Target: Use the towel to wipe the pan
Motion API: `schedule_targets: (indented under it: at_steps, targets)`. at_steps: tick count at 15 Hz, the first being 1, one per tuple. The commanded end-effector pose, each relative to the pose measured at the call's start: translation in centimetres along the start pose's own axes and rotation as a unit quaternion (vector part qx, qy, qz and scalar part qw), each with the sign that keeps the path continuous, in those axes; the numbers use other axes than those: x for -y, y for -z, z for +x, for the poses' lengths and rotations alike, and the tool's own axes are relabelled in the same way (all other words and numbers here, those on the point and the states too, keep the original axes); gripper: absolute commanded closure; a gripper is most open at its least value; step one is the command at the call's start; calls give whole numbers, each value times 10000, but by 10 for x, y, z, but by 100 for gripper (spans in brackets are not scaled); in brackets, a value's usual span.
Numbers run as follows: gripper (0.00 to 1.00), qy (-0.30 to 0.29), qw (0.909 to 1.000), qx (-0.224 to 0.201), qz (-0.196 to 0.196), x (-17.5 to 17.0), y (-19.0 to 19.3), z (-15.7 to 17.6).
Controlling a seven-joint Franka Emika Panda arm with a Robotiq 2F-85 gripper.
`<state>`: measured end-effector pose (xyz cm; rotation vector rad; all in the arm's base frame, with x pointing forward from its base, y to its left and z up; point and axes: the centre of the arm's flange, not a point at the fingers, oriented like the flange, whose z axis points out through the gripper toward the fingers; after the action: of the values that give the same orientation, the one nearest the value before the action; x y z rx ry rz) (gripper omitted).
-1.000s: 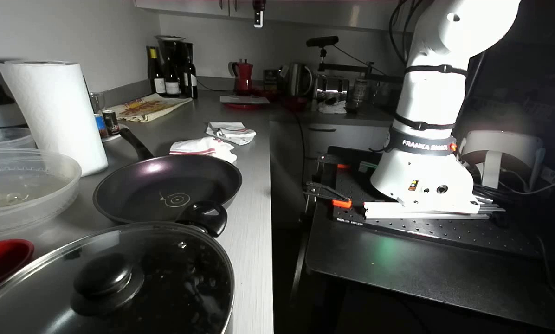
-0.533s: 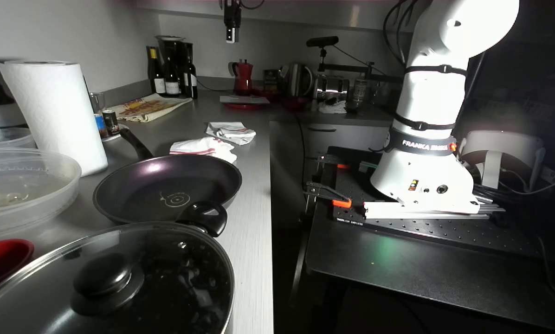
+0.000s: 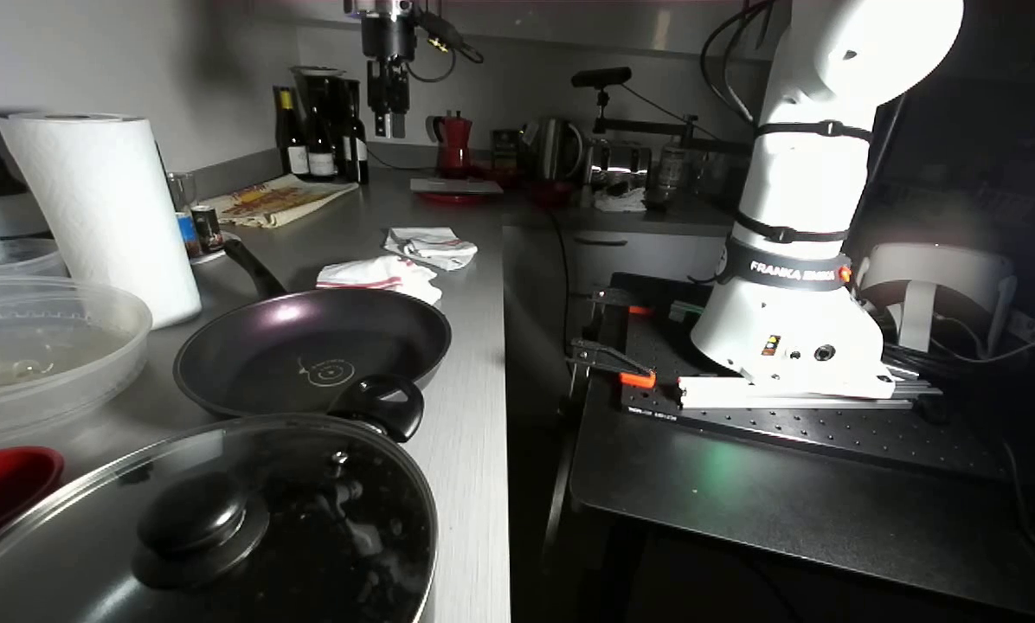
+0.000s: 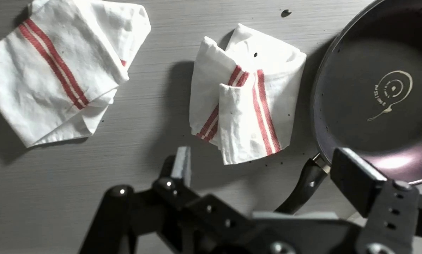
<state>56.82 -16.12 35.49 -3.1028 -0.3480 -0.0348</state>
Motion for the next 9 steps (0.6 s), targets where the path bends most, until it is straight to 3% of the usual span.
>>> schedule_targets:
  at_steps: [1, 9]
  targets:
    - [0, -139, 9998, 31, 103, -8, -31, 37]
    - [0, -660, 9976, 189, 80, -2, -103, 80]
